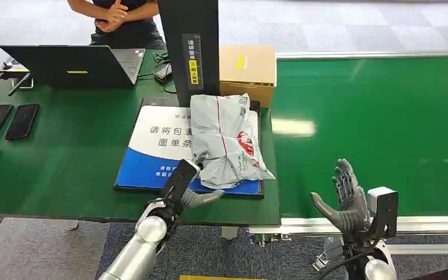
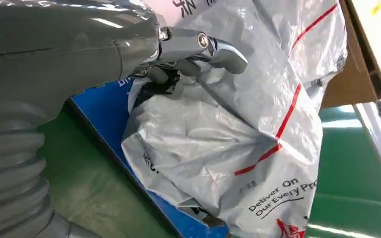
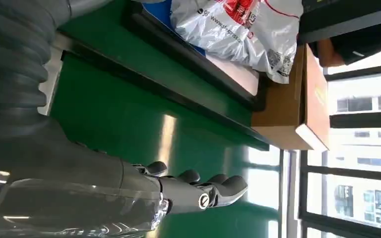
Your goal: Moved the parcel from conveyor to table for the left to box.
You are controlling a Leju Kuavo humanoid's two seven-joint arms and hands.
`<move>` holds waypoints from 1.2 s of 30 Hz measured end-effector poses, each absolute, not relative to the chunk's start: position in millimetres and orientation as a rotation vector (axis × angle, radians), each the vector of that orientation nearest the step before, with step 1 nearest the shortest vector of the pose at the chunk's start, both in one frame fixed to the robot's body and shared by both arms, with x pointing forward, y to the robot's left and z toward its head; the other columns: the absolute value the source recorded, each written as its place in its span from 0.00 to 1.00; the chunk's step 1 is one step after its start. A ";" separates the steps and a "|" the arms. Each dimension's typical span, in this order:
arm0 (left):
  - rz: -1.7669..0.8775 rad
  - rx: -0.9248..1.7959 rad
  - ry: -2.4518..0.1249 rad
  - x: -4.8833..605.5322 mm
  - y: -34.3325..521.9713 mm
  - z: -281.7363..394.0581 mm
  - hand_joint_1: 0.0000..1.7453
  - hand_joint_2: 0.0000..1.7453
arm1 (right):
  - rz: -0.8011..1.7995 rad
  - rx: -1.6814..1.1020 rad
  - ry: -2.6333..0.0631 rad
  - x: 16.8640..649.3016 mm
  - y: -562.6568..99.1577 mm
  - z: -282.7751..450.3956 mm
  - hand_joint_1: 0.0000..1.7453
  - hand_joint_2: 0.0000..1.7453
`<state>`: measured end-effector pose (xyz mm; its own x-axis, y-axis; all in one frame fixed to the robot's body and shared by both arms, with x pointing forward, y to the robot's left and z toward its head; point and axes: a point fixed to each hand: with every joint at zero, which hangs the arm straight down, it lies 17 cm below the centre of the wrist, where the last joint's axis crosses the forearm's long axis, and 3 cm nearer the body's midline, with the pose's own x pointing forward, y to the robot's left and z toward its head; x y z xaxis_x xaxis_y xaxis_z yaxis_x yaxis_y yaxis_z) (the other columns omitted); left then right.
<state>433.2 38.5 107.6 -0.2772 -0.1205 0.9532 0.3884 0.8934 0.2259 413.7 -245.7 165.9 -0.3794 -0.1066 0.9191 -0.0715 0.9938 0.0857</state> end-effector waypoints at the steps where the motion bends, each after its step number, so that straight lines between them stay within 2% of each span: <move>1: -0.492 -0.201 -1.791 433.6 39.4 108.1 0.00 1.00 | -0.038 0.125 -1.962 413.7 -245.9 165.8 0.00 1.00; 11: -0.467 -0.233 -1.785 430.6 41.4 105.9 0.00 1.00 | -0.046 0.116 -1.958 409.2 -247.8 164.5 0.00 1.00; 12: -0.468 -0.237 -1.783 429.3 41.0 104.7 1.00 1.00 | -0.048 0.115 -1.957 408.0 -248.2 164.3 0.00 1.00; 36: -0.494 -0.272 -1.763 423.8 36.2 99.7 1.00 1.00 | -0.057 0.110 -1.951 404.7 -249.8 161.6 0.00 1.00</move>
<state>423.8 36.2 99.7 -0.2491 -0.0781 0.9653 0.4349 0.8816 0.1835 404.7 -249.8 161.6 -0.3705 -0.1046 0.9229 -0.0501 0.9944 0.0926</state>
